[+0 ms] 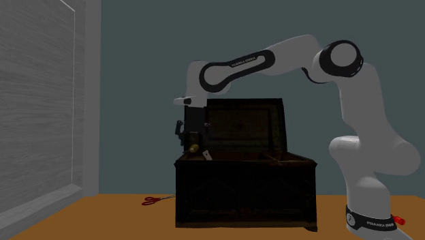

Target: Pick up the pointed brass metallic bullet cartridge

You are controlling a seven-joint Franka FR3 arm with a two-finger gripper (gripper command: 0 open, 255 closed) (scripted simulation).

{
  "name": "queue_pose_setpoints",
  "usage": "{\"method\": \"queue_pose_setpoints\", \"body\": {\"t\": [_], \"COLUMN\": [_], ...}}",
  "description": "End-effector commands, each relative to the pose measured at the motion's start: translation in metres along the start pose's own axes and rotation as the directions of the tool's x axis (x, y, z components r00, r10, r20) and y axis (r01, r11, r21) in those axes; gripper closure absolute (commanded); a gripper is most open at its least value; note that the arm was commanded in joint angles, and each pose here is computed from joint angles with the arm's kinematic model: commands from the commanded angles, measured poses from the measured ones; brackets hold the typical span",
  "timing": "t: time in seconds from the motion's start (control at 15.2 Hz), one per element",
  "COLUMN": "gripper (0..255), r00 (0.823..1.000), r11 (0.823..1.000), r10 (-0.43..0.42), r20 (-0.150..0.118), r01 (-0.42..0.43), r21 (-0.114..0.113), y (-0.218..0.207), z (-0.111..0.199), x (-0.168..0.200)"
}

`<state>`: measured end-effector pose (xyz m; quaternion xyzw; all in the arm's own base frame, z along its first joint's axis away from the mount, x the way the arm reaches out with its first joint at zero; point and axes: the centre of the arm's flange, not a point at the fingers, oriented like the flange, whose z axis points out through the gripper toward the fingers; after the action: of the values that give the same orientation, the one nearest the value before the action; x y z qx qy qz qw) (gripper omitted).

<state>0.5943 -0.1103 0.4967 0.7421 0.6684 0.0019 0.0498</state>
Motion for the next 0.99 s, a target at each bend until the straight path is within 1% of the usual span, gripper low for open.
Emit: {"method": "queue_pose_setpoints", "body": {"t": [0.0,0.2,0.26,0.86,0.92], "gripper": [0,0,255,255,255], "r00": [1.0,1.0,1.0,1.0,1.0], "r11": [1.0,1.0,1.0,1.0,1.0], "r10": [-0.001,-0.001,-0.001,-0.001,-0.001], "r20": [0.0,0.0,0.0,0.0,0.0], "r01": [0.001,0.001,0.001,0.001,0.001], "r21": [-0.001,-0.001,-0.001,-0.001,-0.001], "y": [-0.0004,-0.0006,-0.0006,-0.0006,-0.0002], "z": [0.011,0.014,0.0146,0.014,0.0088], "x": [0.0012,0.0014,0.0012,0.0014,0.001]}}
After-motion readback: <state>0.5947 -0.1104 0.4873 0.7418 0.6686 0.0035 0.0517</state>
